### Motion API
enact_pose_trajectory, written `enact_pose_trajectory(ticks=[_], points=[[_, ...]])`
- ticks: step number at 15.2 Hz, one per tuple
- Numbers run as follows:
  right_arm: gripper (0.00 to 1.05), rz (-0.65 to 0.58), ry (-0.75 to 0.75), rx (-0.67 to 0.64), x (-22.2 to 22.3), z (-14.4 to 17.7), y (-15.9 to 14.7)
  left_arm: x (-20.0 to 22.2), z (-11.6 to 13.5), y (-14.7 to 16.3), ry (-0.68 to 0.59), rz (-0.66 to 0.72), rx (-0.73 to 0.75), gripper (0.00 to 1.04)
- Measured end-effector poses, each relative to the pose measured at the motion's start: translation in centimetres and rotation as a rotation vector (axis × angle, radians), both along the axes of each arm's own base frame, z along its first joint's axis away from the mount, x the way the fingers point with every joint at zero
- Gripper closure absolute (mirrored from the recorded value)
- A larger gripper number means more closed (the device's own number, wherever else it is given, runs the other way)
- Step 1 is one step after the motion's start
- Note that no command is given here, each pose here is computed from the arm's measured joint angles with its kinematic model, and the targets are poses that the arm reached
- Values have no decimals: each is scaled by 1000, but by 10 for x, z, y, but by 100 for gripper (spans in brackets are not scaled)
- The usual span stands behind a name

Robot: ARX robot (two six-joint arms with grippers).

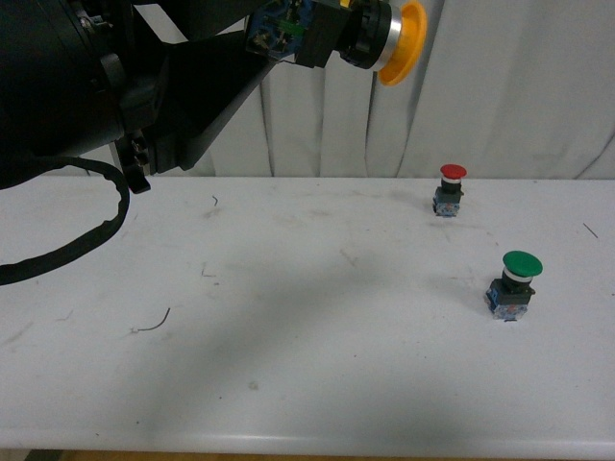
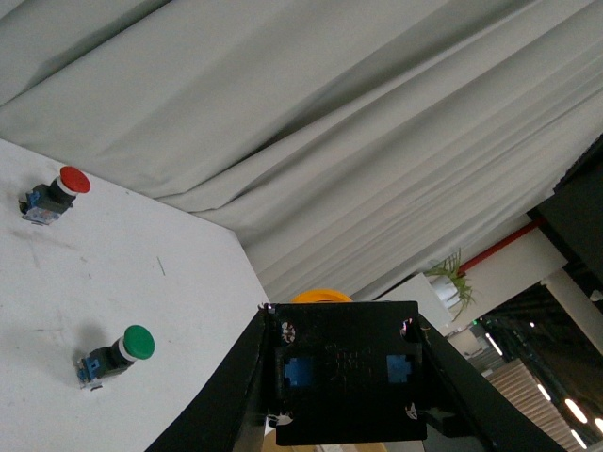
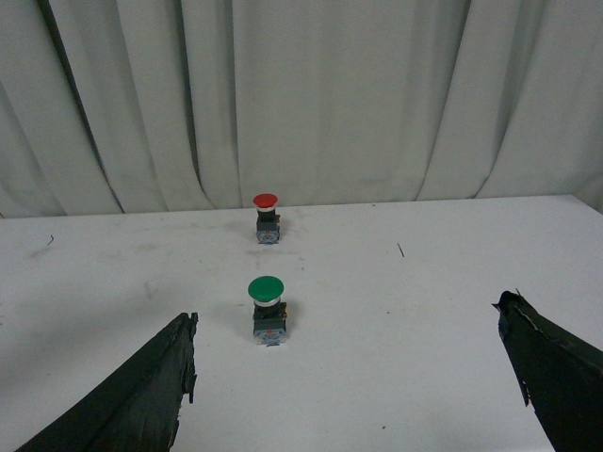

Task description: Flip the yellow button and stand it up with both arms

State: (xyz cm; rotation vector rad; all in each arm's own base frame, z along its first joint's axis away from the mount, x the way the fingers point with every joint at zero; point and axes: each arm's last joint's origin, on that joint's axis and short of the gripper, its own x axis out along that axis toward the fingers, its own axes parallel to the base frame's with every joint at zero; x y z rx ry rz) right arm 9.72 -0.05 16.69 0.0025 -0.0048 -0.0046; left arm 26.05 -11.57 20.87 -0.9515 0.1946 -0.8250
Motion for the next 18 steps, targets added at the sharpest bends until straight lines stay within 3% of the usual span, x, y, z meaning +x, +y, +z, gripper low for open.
enact_pose_trajectory(ticks=[6, 7, 11, 13, 16, 17, 18], points=[[6, 0, 0, 0, 0, 0, 0, 0, 0, 0, 3, 0, -3, 69], [6, 126, 55, 159, 11, 4, -8, 0, -3, 0, 18, 3, 3, 69], [6, 260, -140, 207, 89, 63, -3, 2, -8, -1, 42, 4, 16, 69], [6, 336, -158, 240, 139, 69, 18, 2, -8, -1, 44, 6, 17, 69], [6, 633, -145, 489, 165, 67, 47, 3, -9, 0, 54, 10, 21, 69], [6, 728, -90, 629, 165, 62, 57, 3, -9, 0, 55, 10, 21, 69], [6, 746, 17, 764, 168, 50, 66, 3, -9, 0, 58, 10, 23, 69]])
